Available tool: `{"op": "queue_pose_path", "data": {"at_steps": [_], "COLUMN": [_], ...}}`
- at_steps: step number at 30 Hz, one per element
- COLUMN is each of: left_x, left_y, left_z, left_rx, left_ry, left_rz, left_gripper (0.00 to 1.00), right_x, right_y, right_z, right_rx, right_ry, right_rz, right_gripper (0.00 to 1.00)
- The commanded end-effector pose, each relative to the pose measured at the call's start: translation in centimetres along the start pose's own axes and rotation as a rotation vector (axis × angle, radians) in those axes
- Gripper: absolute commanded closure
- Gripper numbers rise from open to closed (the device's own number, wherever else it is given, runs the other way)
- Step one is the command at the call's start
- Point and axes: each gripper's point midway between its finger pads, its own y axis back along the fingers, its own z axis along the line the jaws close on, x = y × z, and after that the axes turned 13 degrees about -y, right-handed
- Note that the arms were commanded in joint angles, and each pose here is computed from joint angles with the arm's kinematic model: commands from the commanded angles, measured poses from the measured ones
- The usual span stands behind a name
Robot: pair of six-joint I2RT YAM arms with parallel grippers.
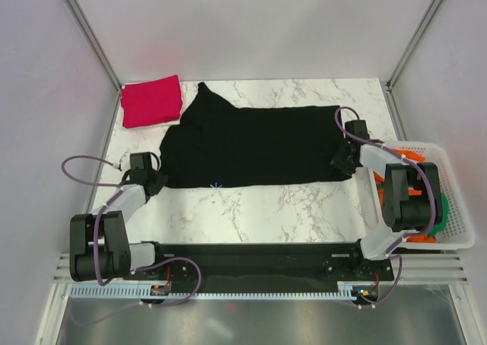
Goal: Fold and stack the t-shirts
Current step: Fold the tshirt
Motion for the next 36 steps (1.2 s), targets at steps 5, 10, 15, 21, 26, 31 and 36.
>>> {"op": "queue_pose_path", "data": {"at_steps": [5,10,15,21,26,31,36], "left_x": [-6.8,-8.1,-6.3,-3.7,-3.7,-3.6,-7.6], "left_y": [2.4,7.2,10.1,12.8,16.2,19.3,23.3], "left_z": [0.8,3.5,5.3,4.0,3.3,3.3,1.2], "left_rx": [-0.028,-0.07,-0.08,0.045,0.093,0.105,0.194], "left_ry": [0.108,0.127,0.131,0.213,0.252,0.236,0.117], "left_rz": [-0.169,-0.272,-0.26,-0.228,-0.233,-0.234,-0.354], "left_gripper": [0.98,0.98,0.98,0.96,0.88,0.12,0.01], "right_x": [2.7,4.4,6.1,8.0,8.7,7.5,6.1], "right_y": [-1.0,0.1,1.3,3.7,6.3,9.5,12.3], "right_z": [-2.4,-0.5,-1.8,-4.8,-5.9,-3.7,-0.8], "right_rx": [0.127,0.098,0.102,0.106,0.061,-0.051,-0.148], "right_ry": [0.037,0.086,0.077,0.02,-0.033,-0.039,0.005], "right_rz": [0.054,0.062,0.081,0.072,0.041,0.019,0.015], "right_gripper": [0.62,0.48,0.33,0.24,0.1,0.02,0.02]}}
